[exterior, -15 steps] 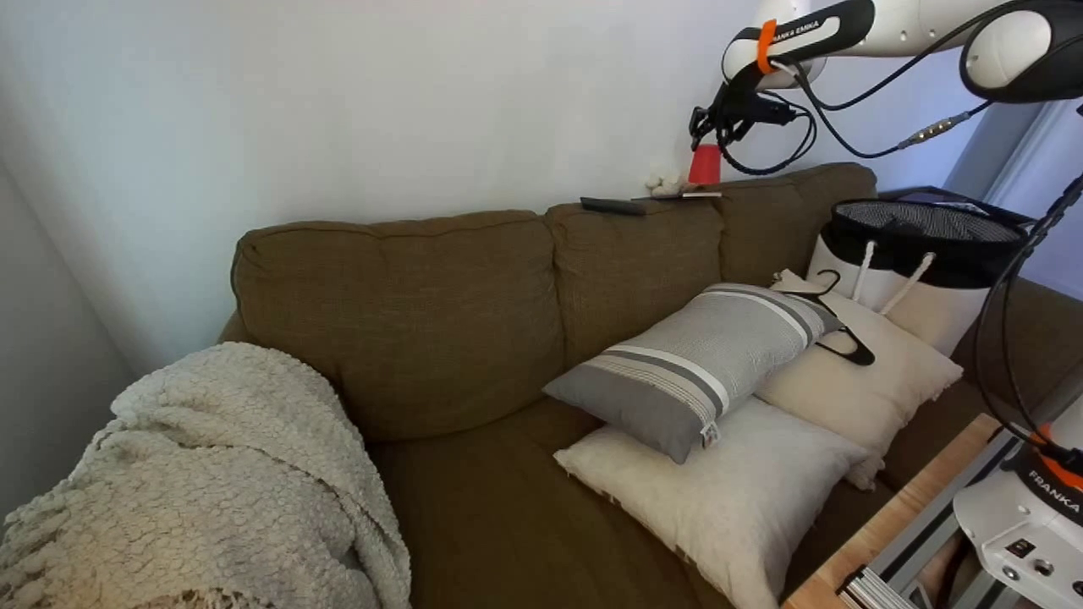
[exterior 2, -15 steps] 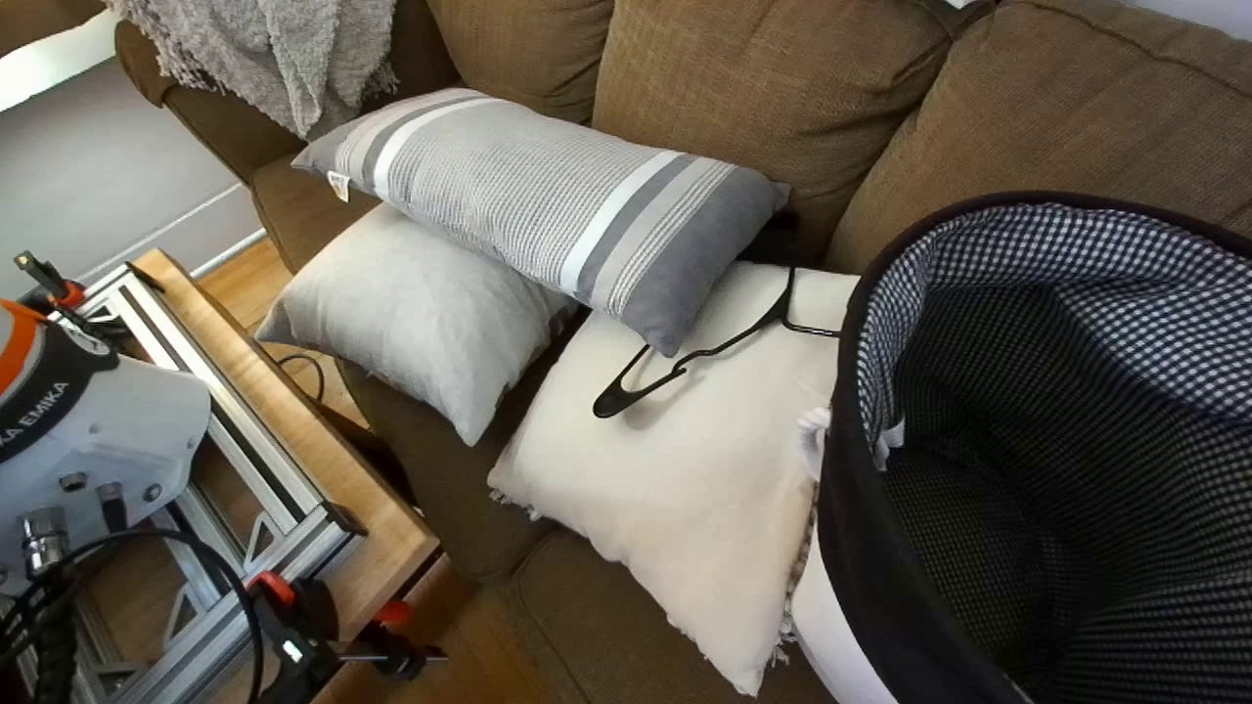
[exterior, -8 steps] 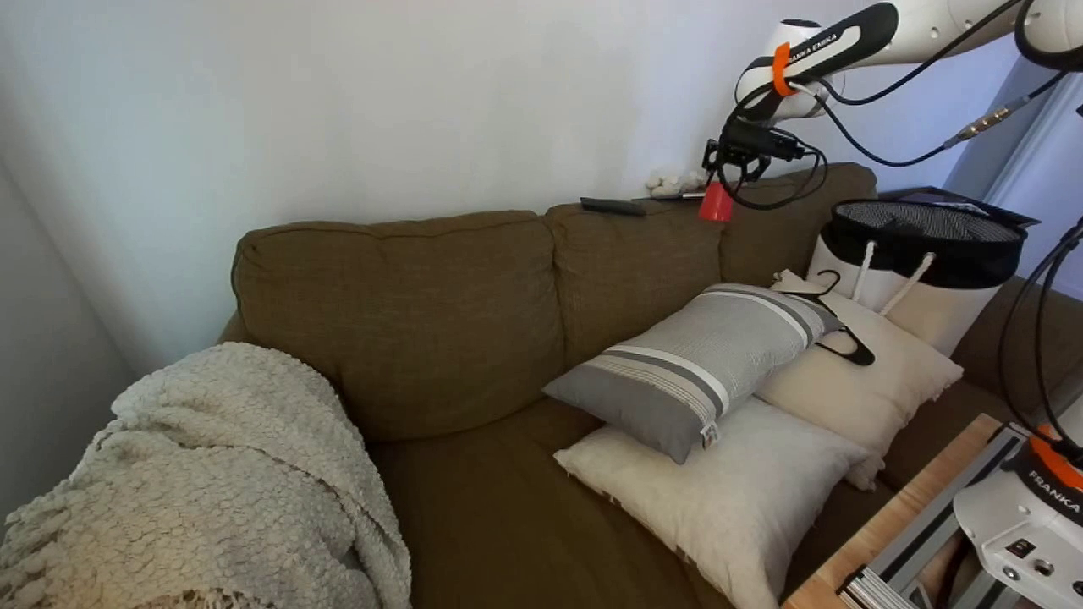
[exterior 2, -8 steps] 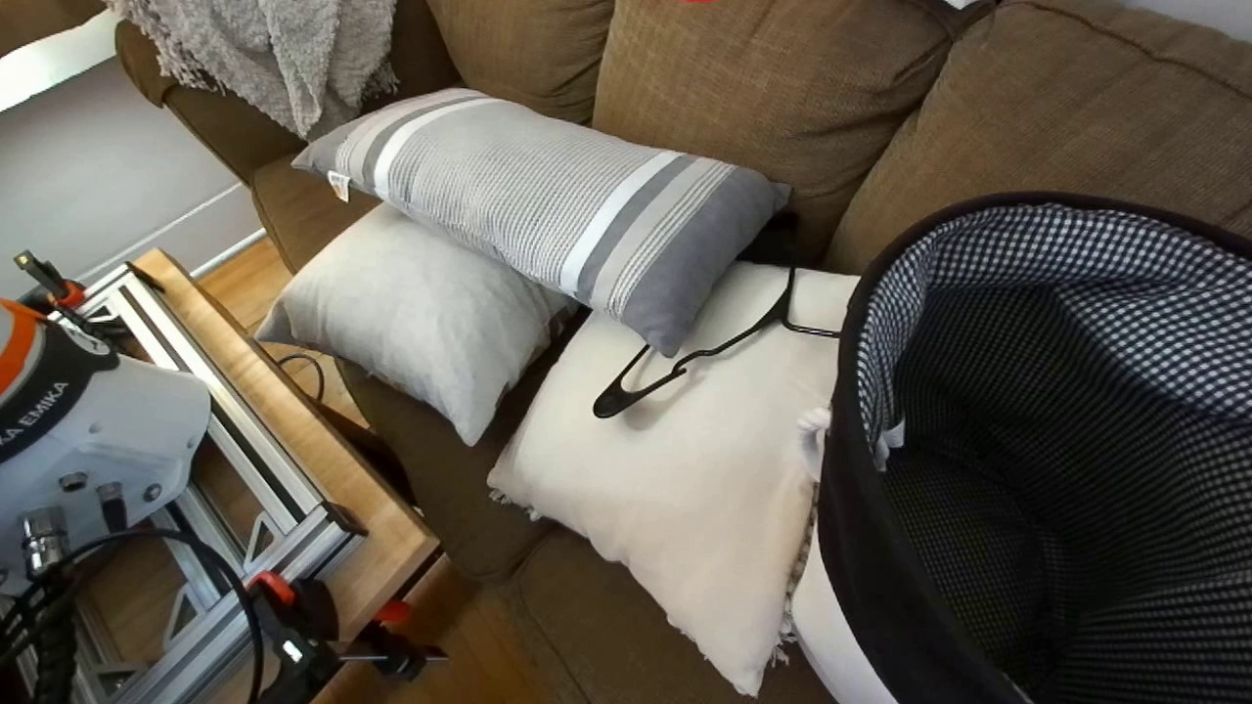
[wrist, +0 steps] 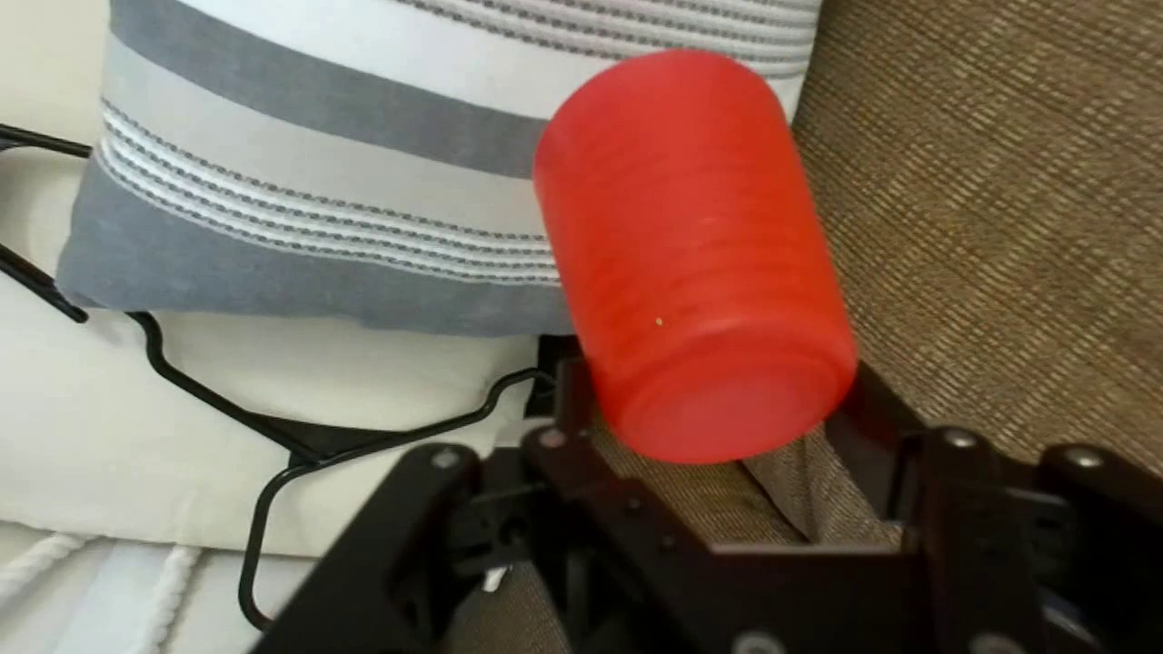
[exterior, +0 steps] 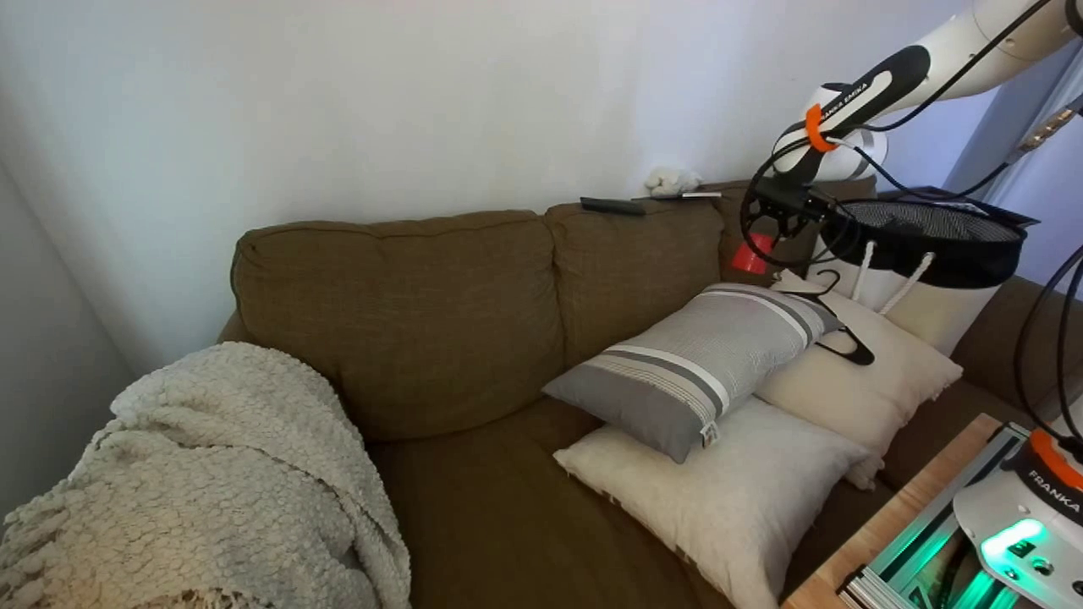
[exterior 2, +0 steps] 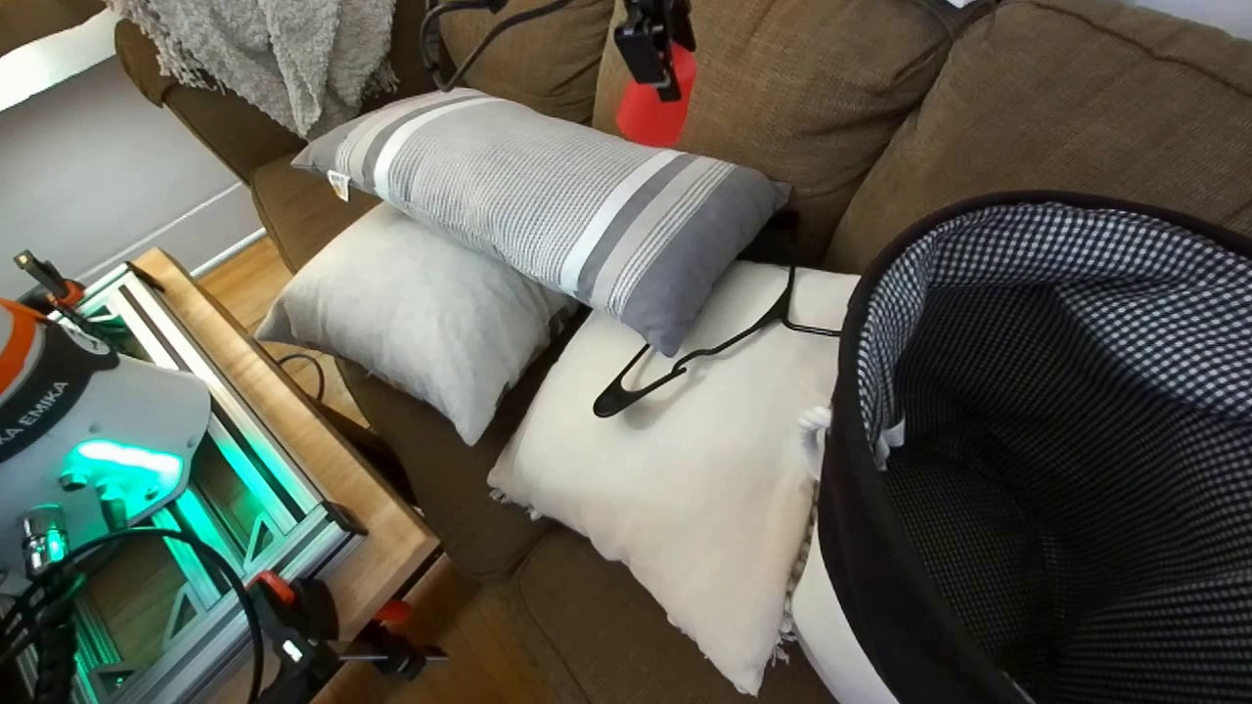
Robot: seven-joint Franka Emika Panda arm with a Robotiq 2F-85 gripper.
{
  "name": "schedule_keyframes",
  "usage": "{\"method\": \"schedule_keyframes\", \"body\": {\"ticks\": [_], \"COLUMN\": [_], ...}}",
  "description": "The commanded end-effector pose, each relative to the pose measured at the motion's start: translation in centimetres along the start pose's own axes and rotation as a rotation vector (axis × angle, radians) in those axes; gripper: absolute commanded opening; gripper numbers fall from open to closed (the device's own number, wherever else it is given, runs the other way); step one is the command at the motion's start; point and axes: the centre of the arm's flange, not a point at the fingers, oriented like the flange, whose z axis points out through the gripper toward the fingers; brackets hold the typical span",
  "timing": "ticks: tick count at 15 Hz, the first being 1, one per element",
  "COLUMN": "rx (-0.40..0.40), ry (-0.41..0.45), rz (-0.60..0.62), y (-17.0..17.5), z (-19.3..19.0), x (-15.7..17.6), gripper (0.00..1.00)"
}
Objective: Move the orange cup from the couch headrest to the pillow
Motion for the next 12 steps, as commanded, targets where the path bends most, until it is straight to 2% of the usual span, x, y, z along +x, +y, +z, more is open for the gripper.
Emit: {"method": "schedule_keyframes", "body": {"ticks": [1, 5, 6, 8, 12], "rx": [-0.001, 0.016, -0.013, -0.064, -0.144], "ry": [0.0, 0.009, 0.059, 0.165, 0.314], "rz": [-0.001, -0.012, 0.01, 0.068, 0.19], "y": [0.0, -1.3, -2.0, -1.6, 1.2], "z": [0.1, -0.8, -0.9, -1.8, -3.0], "x": [0.0, 0.2, -0.1, -0.8, -0.5], "gripper": [0.66, 0.66, 0.41, 0.41, 0.41]}}
